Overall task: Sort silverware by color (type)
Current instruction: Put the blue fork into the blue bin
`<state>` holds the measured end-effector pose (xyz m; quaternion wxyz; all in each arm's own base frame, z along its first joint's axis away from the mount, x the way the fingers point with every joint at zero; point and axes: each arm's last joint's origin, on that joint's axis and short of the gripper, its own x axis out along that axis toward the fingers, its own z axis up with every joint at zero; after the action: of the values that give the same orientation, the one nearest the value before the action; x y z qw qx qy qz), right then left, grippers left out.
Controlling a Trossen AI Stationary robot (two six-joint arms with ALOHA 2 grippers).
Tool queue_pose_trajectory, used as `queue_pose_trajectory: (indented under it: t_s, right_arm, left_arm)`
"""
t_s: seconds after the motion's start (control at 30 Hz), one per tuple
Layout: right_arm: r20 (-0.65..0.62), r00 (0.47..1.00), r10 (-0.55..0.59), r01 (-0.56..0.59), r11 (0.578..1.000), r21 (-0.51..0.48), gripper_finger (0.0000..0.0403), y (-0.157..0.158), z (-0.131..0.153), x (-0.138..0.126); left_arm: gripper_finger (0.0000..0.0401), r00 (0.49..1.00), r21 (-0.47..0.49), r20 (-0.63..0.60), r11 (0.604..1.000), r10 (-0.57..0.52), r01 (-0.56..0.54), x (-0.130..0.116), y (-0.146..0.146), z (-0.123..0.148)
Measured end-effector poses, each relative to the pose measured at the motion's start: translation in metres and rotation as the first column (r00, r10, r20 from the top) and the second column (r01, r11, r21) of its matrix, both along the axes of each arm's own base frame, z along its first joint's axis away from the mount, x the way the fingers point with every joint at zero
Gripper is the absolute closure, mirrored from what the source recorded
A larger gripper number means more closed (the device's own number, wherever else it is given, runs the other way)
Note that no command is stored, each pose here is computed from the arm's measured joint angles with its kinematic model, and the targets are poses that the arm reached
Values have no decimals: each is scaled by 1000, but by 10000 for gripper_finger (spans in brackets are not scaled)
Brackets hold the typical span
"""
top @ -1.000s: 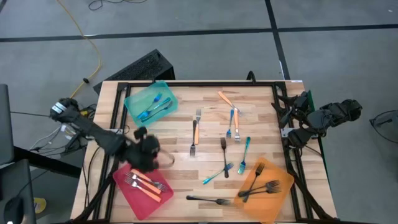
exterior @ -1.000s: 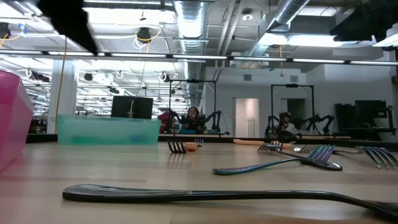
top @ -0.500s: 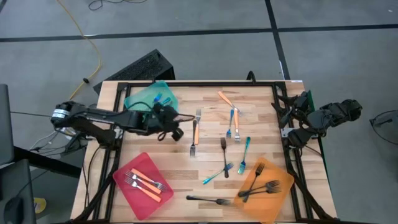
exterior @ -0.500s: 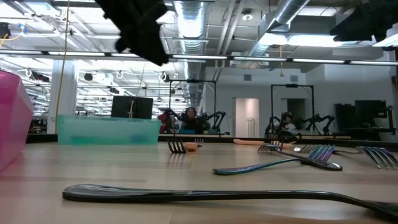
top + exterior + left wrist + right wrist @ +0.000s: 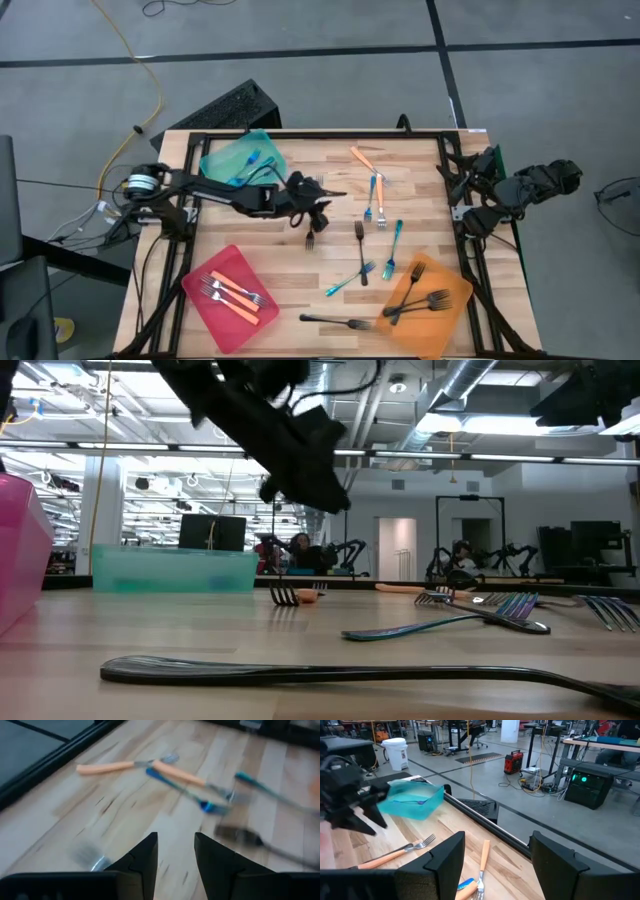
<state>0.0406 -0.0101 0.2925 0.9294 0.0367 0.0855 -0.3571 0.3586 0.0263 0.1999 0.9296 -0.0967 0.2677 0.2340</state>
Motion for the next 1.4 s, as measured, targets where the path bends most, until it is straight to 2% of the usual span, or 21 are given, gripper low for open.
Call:
queue_pose_trajectory:
  t_s: [0.2,0.27,0.43,0.63,0.83,0.93,1.07,1.17,1.27,1.33,1.4]
  right_arm:
    - [0,1000,0,0,1000,0,161,0,0,0]
    - [0,1000,0,0,1000,0,161,0,0,0]
    - [0,1000,0,0,1000,0,161,0,0,0]
    - [0,1000,0,0,1000,0,161,0,0,0]
    - [0,1000,0,0,1000,0,161,0,0,0]
    - [1,1000,0,0,1000,1,161,0,0,0]
    - [0,1000,0,0,1000,0,161,0,0,0]
    - [0,1000,0,0,1000,0,161,0,0,0]
    - [0,1000,0,0,1000,1,161,0,0,0]
    - [1,1000,0,0,1000,1,161,0,0,0]
    - [0,1000,1,-1,1000,0,161,0,0,0]
  left_arm:
    - [289,983,-49,151,992,-105,113,22,6,-16]
    - [289,971,-32,196,988,-139,148,28,5,-19]
    - [289,946,-9,308,994,-102,110,44,7,-19]
    - [289,961,90,224,985,-163,146,78,7,-18]
    - [289,983,65,107,987,-150,144,116,7,-25]
    - [289,977,65,58,977,-208,204,131,-1,-35]
    - [289,918,41,115,925,-379,377,148,-22,-39]
    - [289,834,121,89,837,-544,533,151,-36,-39]
    - [289,797,253,45,778,-603,574,152,-50,-37]
    - [289,789,316,46,758,-613,571,153,-57,-33]
    - [289,775,334,73,748,-628,574,154,-63,-30]
